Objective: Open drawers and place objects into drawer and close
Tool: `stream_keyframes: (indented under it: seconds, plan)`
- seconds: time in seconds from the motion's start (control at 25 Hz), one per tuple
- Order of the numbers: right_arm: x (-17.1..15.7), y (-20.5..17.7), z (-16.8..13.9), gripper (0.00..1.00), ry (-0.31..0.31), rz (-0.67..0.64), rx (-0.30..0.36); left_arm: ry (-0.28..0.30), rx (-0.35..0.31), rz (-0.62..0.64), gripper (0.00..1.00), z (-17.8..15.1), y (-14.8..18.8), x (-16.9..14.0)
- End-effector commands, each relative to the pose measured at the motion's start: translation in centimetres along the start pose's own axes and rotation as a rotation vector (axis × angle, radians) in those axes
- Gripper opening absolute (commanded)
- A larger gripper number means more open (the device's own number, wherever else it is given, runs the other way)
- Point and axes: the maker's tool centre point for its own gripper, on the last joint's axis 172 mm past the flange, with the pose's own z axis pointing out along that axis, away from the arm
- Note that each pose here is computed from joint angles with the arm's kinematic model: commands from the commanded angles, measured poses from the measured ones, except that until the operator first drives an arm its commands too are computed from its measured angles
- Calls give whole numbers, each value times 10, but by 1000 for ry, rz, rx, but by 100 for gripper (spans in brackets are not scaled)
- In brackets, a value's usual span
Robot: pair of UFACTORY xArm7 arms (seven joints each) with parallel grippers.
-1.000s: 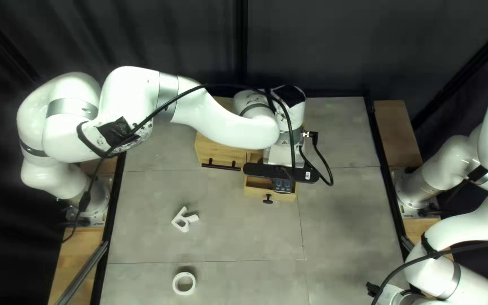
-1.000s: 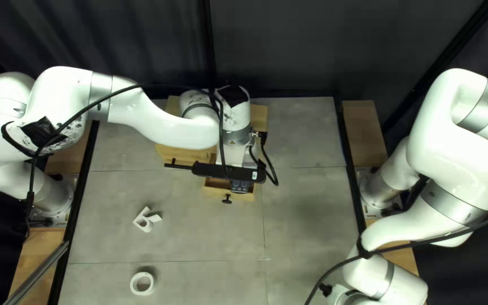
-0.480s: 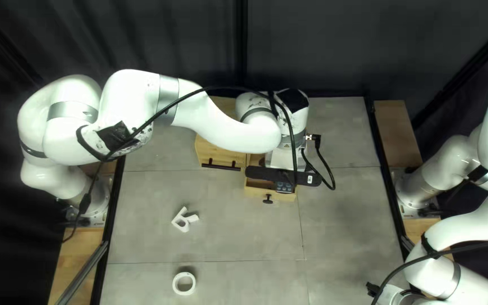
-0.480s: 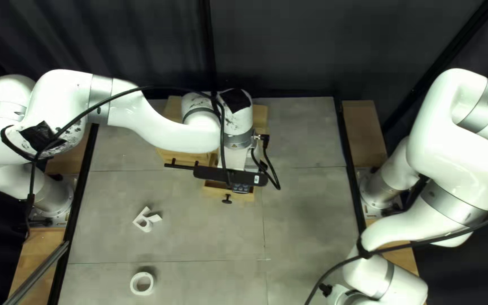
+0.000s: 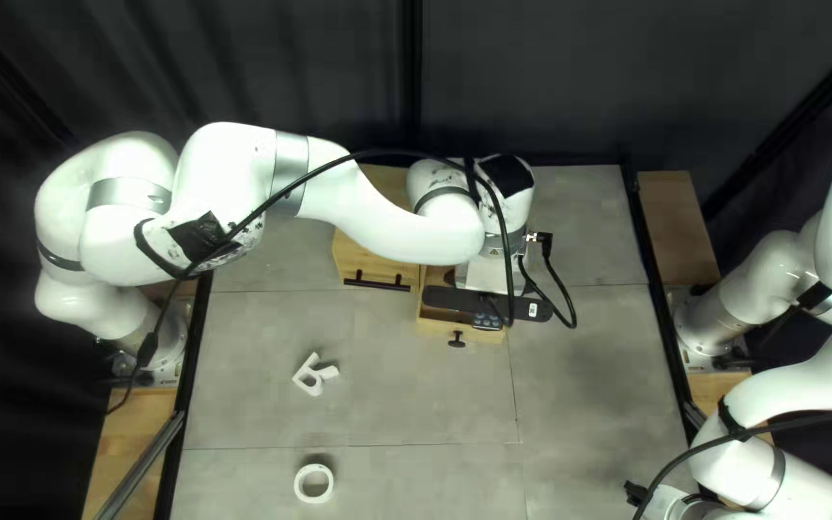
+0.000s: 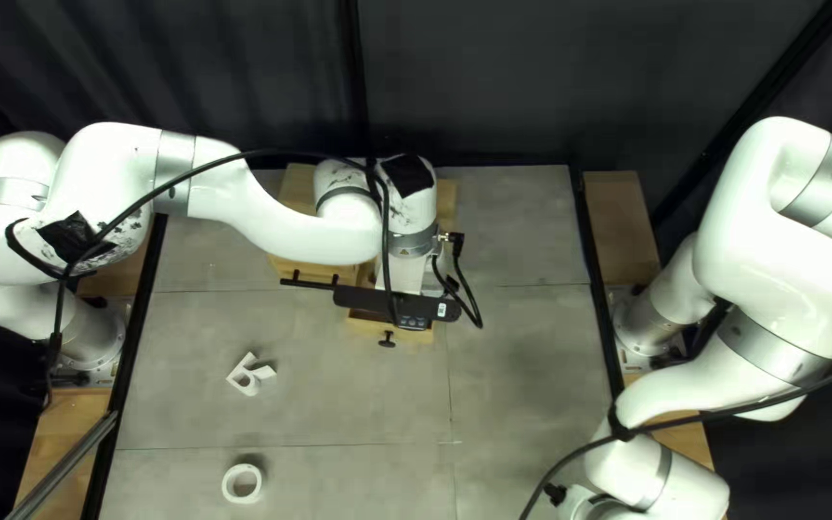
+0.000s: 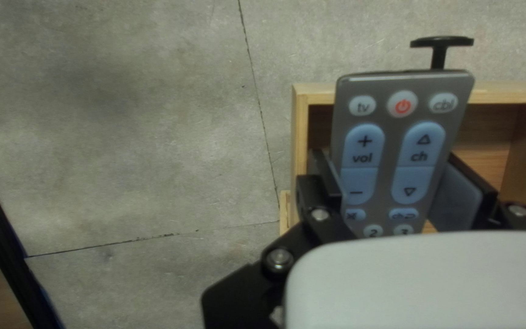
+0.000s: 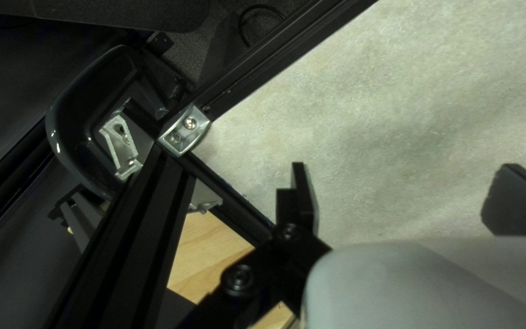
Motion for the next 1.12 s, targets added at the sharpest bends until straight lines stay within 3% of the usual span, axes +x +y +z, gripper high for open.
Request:
stream_keyframes:
  seconds: [0.04, 1.12]
  plan:
    - [0, 0, 0, 100, 0, 0, 0, 0, -3, -1, 0, 1, 2, 0]
    - [0, 0, 0, 100, 0, 0, 0, -40, -11, -15, 0, 4, 11, -10]
